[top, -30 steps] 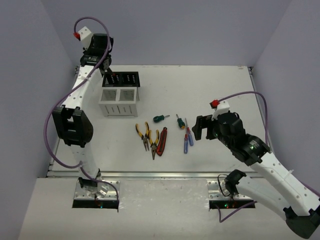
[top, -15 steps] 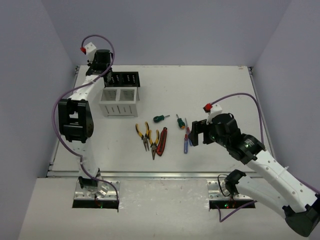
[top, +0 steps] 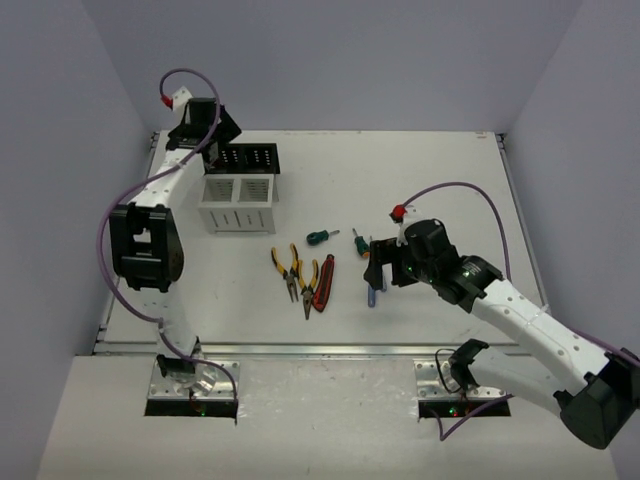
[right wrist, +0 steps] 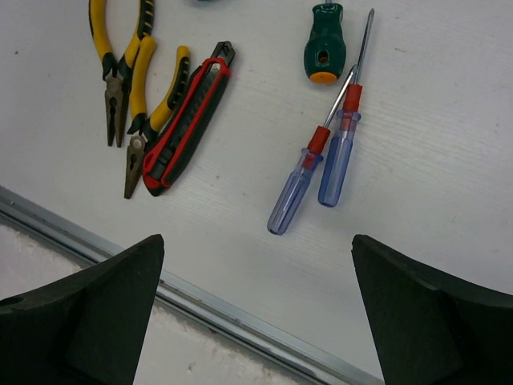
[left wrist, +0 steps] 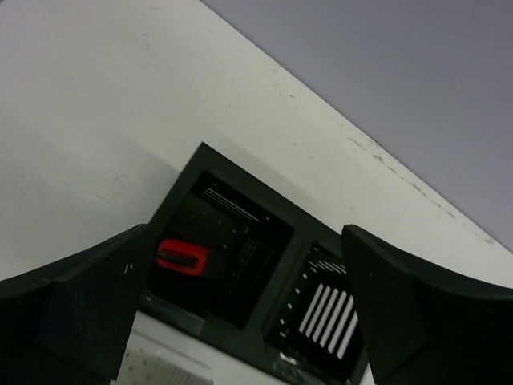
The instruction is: Sort the tools into containers
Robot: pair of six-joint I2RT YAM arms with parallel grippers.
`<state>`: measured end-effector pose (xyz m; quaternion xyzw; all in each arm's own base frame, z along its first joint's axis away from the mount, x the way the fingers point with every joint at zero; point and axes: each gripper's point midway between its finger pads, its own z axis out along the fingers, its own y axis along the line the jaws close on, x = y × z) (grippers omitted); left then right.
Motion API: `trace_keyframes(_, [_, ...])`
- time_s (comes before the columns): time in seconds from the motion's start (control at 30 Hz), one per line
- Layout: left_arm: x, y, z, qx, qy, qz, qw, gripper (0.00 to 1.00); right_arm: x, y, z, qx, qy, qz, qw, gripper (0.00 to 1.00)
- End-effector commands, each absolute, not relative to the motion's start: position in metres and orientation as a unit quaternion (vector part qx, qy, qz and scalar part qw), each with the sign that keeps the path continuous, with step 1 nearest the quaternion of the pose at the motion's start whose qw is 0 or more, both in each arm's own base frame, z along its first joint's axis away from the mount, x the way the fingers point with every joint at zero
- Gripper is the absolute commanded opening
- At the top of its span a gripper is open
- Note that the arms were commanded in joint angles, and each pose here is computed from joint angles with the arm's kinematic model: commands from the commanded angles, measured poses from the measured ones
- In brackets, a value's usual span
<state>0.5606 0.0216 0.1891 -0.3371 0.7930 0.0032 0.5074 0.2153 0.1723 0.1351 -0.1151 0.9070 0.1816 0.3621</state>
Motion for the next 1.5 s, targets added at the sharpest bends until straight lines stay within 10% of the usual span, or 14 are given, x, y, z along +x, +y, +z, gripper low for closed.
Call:
trace_keyframes(0.0, [0.518, -0.020, 0.274, -0.315, 0.784, -0.120, 0.522, 1.00, 0.229, 0.184, 0.128, -0.086, 0.914, 0.185, 0.350, 0.99])
trace_keyframes(0.47, [0.273, -0.060, 0.270, -0.133, 0.814, -0.150, 0.545, 1.00, 0.238, 0.181, 0.103, 0.005, 0.954, 0.104, 0.280, 0.99])
trace_keyframes(1.1, [0.244, -0.053, 0.264, -0.113, 0.790, -0.138, 0.586, 1.00, 0.231, 0.271, 0.059, 0.019, 0.950, 0.018, 0.310, 0.98])
trace_keyframes(1.47, [0.241, -0.048, 0.267, -0.126, 0.784, -0.133, 0.593, 1.00, 0.235, 0.292, 0.031, 0.010, 0.954, 0.020, 0.298, 0.80])
